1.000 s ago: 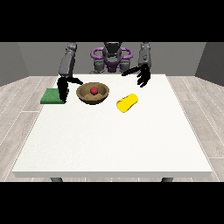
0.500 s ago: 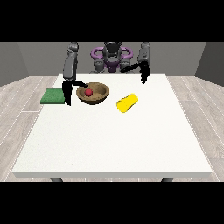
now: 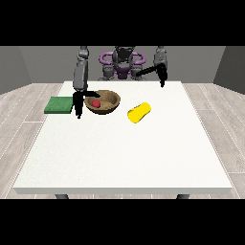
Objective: Pick the cup and pour the ball into the bowl, then pick the bowl and place it on the pad
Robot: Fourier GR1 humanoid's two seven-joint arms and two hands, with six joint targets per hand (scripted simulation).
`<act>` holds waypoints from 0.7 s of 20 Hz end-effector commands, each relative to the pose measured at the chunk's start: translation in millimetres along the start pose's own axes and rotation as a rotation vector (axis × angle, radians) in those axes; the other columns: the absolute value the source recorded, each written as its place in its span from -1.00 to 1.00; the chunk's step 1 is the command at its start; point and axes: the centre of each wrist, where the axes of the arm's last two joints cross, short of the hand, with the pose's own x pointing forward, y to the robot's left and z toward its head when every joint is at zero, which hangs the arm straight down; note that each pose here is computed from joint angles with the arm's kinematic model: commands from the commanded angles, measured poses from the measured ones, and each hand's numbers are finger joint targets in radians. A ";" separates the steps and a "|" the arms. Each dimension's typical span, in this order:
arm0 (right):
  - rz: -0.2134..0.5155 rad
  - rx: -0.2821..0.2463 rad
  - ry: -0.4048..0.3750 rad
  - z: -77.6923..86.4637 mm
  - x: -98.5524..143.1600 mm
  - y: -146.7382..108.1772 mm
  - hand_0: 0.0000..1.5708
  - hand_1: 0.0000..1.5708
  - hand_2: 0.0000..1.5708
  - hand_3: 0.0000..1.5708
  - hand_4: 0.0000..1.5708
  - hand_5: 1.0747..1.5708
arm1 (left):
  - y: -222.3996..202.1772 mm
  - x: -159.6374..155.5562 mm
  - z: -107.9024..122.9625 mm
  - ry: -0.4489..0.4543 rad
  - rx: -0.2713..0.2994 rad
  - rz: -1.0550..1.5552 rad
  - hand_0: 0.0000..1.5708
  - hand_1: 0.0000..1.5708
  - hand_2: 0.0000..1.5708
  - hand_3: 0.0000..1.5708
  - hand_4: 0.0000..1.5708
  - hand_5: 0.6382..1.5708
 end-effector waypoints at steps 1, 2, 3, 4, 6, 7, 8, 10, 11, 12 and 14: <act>-0.026 0.004 0.116 -13.9 -1.9 28.8 -1.00 -1.00 -1.00 -1.00 -0.69 0.84 | -4.1 0.5 -3.6 0.032 0.006 0.010 -1.00 -1.00 -1.00 -1.00 -1.00 0.98; -0.037 0.004 0.122 5.1 -17.8 19.9 -1.00 -1.00 -1.00 -1.00 -0.70 0.85 | 8.3 -4.7 3.7 0.037 -0.029 0.004 -1.00 -1.00 -1.00 -1.00 -1.00 0.98; -0.020 0.012 0.151 -15.5 -0.3 30.9 -1.00 -1.00 -1.00 -1.00 -0.63 0.87 | 7.2 -19.0 9.6 0.078 0.000 0.009 -1.00 -1.00 -1.00 -1.00 -1.00 0.98; -0.036 0.016 0.156 -7.4 -10.1 38.0 -1.00 -1.00 -1.00 -1.00 -0.55 0.89 | 22.6 -32.6 17.2 0.105 0.018 0.014 -1.00 -1.00 -1.00 -1.00 -1.00 0.98; -0.013 0.016 0.215 -7.0 -15.1 48.9 -1.00 -1.00 -1.00 -1.00 -0.56 0.90 | 4.8 -32.8 27.0 0.141 -0.010 0.027 -1.00 -1.00 -1.00 -1.00 -1.00 0.98; -0.025 -0.006 0.213 -4.2 -16.8 43.0 -1.00 -1.00 -1.00 -1.00 -0.52 0.92 | 24.1 -28.3 17.7 0.126 0.005 0.024 -1.00 -1.00 -1.00 -1.00 -1.00 0.98; -0.026 0.033 0.189 -17.5 -7.6 64.8 -1.00 -1.00 -1.00 -1.00 -0.51 0.92 | 25.5 -47.3 30.0 0.123 0.021 0.002 -1.00 -1.00 -1.00 -1.00 -1.00 0.98; -0.034 -0.028 0.173 -5.7 -19.1 50.9 -1.00 -1.00 -1.00 -1.00 -0.53 0.90 | 24.8 -25.6 23.2 0.108 -0.021 0.028 -1.00 -1.00 -1.00 -1.00 -1.00 0.99; -0.023 -0.006 0.188 1.7 -26.9 51.2 -1.00 -1.00 -1.00 -1.00 -0.55 0.90 | 17.5 -22.2 25.3 0.092 -0.006 0.006 -1.00 -1.00 -1.00 -1.00 -1.00 0.99; -0.008 -0.031 0.256 -1.9 -27.5 63.8 -1.00 -1.00 -1.00 -1.00 -0.52 0.92 | 28.7 -28.3 20.1 0.106 0.015 0.018 -1.00 -1.00 -1.00 -1.00 -1.00 0.99; 0.156 -0.077 0.355 20.9 -37.3 23.5 1.00 1.00 1.00 0.05 -0.17 1.00 | 36.6 -20.3 12.2 0.053 0.010 0.006 -1.00 -1.00 -1.00 -1.00 -1.00 0.99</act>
